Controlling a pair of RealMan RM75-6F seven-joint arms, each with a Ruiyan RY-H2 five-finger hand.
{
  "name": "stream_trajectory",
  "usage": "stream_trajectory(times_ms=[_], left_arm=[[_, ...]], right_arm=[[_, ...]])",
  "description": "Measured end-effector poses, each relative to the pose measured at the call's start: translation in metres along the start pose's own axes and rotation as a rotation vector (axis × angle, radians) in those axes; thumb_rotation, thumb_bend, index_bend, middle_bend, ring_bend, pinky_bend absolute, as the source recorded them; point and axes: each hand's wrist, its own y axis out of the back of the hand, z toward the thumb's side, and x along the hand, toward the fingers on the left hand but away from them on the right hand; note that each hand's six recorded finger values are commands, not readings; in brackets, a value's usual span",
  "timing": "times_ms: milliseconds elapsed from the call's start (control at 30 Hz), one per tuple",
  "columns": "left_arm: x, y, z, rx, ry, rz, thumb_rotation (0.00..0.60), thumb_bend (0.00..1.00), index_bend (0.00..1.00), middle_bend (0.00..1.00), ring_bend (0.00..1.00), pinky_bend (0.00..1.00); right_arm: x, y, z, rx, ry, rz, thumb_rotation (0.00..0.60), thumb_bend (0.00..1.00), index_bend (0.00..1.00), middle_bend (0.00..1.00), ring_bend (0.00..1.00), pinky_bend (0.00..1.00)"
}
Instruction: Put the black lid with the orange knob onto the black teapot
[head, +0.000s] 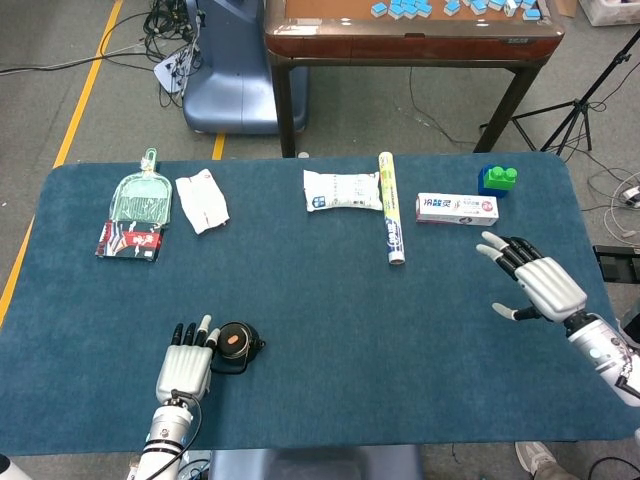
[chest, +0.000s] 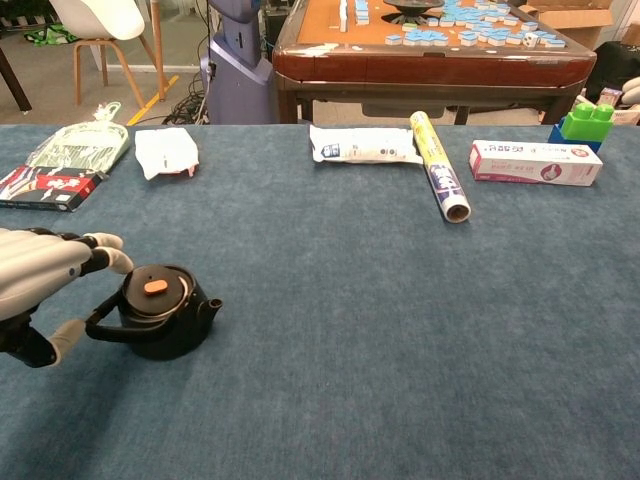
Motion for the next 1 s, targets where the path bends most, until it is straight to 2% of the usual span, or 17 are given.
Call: stream_trajectory(times_ms=[1000], left_arm=[[-0.006, -0.013, 0.003, -0.004, -0.025, 0.019, 0.600, 0.53, 0.15, 0.00, 0.00, 0.00]], right_arm=[[0.015, 0.006, -0.002, -0.001, -0.004, -0.030, 0.600, 0.25, 0.01, 0.00, 0.00, 0.00]])
